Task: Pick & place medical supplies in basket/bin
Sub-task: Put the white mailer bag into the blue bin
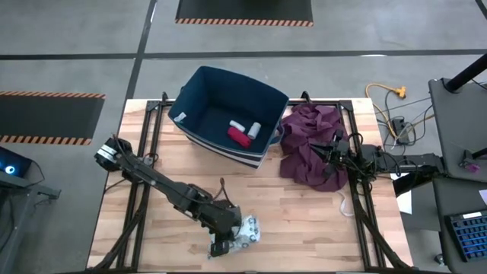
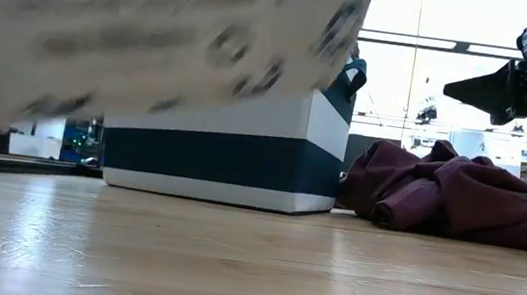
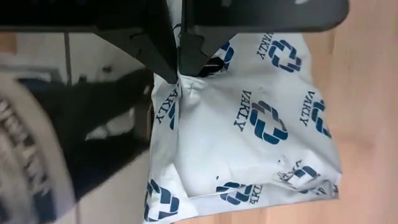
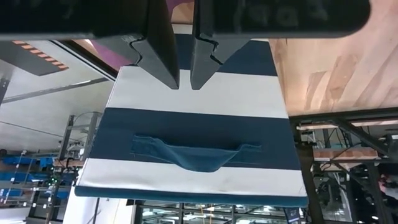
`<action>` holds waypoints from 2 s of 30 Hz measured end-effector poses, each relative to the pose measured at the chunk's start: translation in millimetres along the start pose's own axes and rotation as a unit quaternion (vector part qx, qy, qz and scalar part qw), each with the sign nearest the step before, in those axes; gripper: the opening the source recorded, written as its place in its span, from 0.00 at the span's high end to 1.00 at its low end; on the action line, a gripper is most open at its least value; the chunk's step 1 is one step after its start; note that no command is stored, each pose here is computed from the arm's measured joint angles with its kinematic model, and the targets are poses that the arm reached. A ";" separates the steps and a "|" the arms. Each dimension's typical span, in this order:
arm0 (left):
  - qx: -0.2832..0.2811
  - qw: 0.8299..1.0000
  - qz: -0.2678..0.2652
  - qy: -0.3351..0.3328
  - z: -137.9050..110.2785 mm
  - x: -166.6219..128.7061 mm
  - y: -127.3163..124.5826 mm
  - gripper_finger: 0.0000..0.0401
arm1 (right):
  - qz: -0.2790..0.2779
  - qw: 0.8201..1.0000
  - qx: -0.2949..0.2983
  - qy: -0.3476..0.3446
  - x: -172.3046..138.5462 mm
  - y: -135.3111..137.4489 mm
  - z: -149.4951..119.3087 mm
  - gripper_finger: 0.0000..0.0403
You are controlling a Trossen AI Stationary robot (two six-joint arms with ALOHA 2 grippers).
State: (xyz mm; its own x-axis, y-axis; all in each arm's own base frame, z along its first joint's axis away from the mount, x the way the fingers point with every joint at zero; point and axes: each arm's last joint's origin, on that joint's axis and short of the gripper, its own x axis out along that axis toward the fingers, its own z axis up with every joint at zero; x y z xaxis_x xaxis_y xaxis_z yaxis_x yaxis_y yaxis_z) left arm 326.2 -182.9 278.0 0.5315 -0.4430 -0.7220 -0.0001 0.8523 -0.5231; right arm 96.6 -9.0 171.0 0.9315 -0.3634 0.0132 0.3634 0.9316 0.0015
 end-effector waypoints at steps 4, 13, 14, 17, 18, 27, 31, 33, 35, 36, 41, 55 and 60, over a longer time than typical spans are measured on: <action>-0.001 0.999 -0.011 -0.053 11.2 -21.3 -2.0 1.00 | 0.000 1.000 0.000 0.000 0.0 0.0 0.0 0.92; 0.077 0.966 -0.057 -0.240 53.1 -104.5 -14.3 1.00 | 0.000 1.000 0.003 -0.001 0.0 0.0 0.2 0.92; 0.086 0.960 -0.049 -0.263 57.5 -115.8 -14.0 1.00 | 0.000 1.000 0.003 -0.001 0.0 0.0 0.2 0.92; 0.110 0.942 -0.003 -0.318 67.5 -153.8 -7.3 1.00 | 0.000 1.000 0.003 -0.002 0.0 -0.1 0.5 0.92; 0.113 0.937 0.023 -0.330 69.6 -166.0 -2.0 1.00 | 0.000 1.000 0.004 -0.003 0.0 -0.1 0.7 0.92; 0.091 0.883 0.234 -0.395 81.9 -248.6 64.8 1.00 | -0.001 1.000 0.015 -0.006 0.0 -0.1 1.3 0.92; 0.068 0.878 0.302 -0.366 78.9 -265.5 95.8 1.00 | -0.001 0.999 0.033 -0.007 0.0 -0.1 1.3 0.92; 0.058 0.878 0.339 -0.332 76.2 -268.8 112.5 1.00 | -0.001 0.999 0.035 -0.007 0.0 -0.1 1.4 0.92; 0.052 0.874 0.368 -0.311 76.0 -272.7 127.2 1.00 | -0.001 0.999 0.035 -0.007 0.0 -0.1 1.4 0.92; 0.048 0.871 0.379 -0.309 76.1 -275.9 133.1 1.00 | -0.001 0.999 0.035 -0.007 0.0 -0.1 1.4 0.92; 0.035 0.861 0.418 -0.286 75.6 -285.6 155.7 1.00 | -0.001 0.999 0.035 -0.007 0.0 -0.1 1.5 0.92; 0.041 0.862 0.441 -0.248 70.3 -290.2 168.5 0.83 | -0.001 0.999 0.043 -0.007 0.0 -0.1 1.5 0.92; 0.055 0.857 0.452 -0.240 70.2 -291.2 169.5 0.59 | -0.001 0.999 0.043 -0.007 0.0 -0.1 1.5 0.92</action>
State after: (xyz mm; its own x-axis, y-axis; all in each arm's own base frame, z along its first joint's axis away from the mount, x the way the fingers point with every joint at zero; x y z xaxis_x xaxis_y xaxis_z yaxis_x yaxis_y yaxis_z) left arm 230.9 110.1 431.4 0.6438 0.5550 -0.5268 -0.5298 0.8200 0.2165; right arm 96.5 -9.1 172.5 0.9305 -0.3651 0.0280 0.3616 0.9282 0.0879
